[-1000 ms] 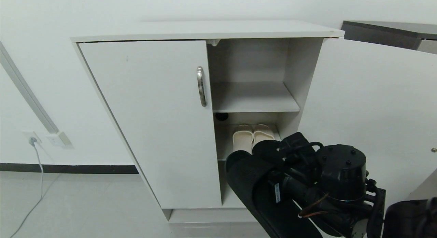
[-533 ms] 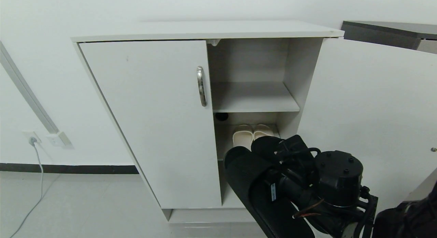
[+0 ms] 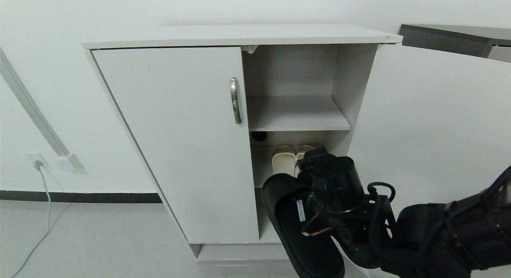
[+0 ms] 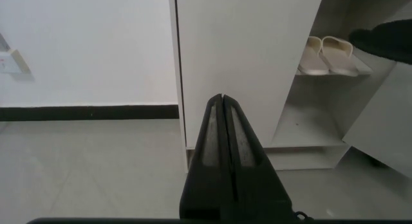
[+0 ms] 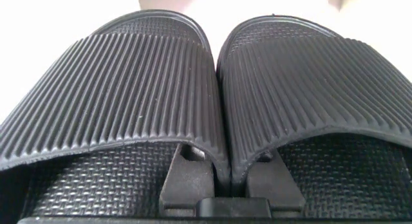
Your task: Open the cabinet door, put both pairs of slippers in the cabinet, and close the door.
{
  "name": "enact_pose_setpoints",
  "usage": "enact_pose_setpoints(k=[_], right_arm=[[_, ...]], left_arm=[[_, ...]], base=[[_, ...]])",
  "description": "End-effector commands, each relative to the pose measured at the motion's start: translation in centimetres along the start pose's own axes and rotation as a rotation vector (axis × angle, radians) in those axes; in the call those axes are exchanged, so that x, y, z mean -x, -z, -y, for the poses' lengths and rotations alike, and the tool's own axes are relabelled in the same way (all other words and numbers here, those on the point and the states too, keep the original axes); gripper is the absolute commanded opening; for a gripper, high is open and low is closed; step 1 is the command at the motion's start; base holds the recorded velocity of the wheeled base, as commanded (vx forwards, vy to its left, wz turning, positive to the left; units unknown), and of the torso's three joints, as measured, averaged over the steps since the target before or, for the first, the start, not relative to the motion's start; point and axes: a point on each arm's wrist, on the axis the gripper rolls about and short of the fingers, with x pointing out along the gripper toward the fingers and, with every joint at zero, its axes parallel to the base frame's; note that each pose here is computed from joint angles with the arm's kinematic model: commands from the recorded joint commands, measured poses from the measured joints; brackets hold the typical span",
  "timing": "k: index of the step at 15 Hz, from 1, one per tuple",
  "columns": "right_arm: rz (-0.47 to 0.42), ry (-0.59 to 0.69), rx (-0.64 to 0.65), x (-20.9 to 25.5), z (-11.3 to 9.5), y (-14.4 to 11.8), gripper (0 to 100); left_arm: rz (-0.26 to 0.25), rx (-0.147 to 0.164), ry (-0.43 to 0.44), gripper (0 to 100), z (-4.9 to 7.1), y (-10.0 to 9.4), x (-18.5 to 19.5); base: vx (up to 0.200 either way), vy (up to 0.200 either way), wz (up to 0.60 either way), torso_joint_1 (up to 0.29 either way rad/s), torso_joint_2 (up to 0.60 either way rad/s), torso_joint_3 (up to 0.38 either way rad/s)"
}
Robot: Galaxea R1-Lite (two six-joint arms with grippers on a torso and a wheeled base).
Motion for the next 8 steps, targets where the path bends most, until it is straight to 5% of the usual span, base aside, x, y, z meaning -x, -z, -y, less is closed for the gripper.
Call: enact_pose_setpoints(k=[1, 5, 8], right_arm=[[0.053, 0.106, -0.102, 1.3, -1.3, -5.0, 0], [0.134, 0.125, -0.147, 2.7, -2.8, -9.0, 0], [0.144, 0.177, -0.154, 1.6, -2.9, -9.6, 0]], left_arm=[[-0.001, 0.000, 0.000, 0, 0.0, 0.0, 0.0], [-0.001, 0.000, 0.000, 0, 0.0, 0.0, 0.0], [-0.001, 0.000, -0.002, 0, 0.0, 0.0, 0.0]], base=[[0.000, 0.000, 0.00, 0.000, 0.00, 0.000], [0.000, 0.000, 0.00, 0.000, 0.00, 0.000], [0.000, 0.000, 0.00, 0.000, 0.00, 0.000]])
